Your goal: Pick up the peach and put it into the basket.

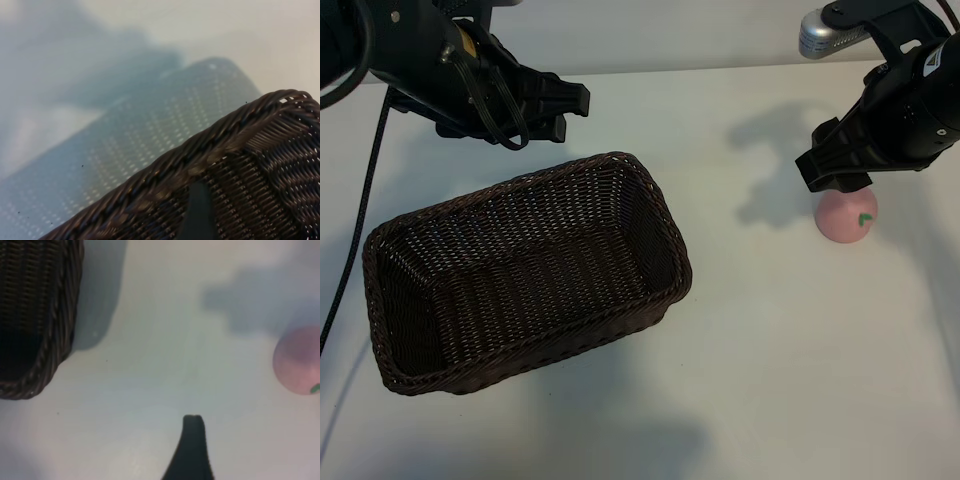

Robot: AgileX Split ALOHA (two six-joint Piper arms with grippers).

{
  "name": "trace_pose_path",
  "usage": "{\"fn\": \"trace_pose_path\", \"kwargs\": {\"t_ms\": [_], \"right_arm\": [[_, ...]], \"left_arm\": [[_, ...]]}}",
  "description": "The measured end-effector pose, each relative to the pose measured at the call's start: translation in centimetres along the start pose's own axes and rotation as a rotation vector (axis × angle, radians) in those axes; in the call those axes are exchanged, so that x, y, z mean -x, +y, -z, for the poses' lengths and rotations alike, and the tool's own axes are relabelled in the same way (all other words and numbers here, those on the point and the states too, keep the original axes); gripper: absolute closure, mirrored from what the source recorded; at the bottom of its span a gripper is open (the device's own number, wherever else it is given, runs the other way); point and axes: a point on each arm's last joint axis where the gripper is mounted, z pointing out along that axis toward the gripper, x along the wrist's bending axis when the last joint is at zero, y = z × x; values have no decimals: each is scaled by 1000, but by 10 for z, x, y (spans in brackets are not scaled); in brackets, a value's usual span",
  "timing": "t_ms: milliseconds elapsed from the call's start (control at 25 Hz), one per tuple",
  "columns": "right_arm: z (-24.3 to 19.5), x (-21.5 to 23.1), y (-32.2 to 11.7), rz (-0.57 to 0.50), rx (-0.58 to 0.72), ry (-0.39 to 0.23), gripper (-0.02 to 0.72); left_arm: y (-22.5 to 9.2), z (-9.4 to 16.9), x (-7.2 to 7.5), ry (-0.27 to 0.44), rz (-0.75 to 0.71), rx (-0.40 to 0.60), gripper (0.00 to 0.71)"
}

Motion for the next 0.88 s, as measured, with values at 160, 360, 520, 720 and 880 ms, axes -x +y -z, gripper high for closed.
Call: {"fn": "trace_pose_path", "kwargs": {"t_ms": [160,360,520,720,880], "right_arm": [[0,0,1,0,11,-2,110],[0,0,1,0,16,-3,110],[0,0,2,0,20,-4,110],[0,0,2,0,22,-4,110],[0,0,2,0,22,-4,110]], "left_arm": [[0,0,0,0,0,0,124],[0,0,0,0,0,0,124],[0,0,0,0,0,0,124],[0,0,0,0,0,0,124],[0,0,0,0,0,0,124]]}}
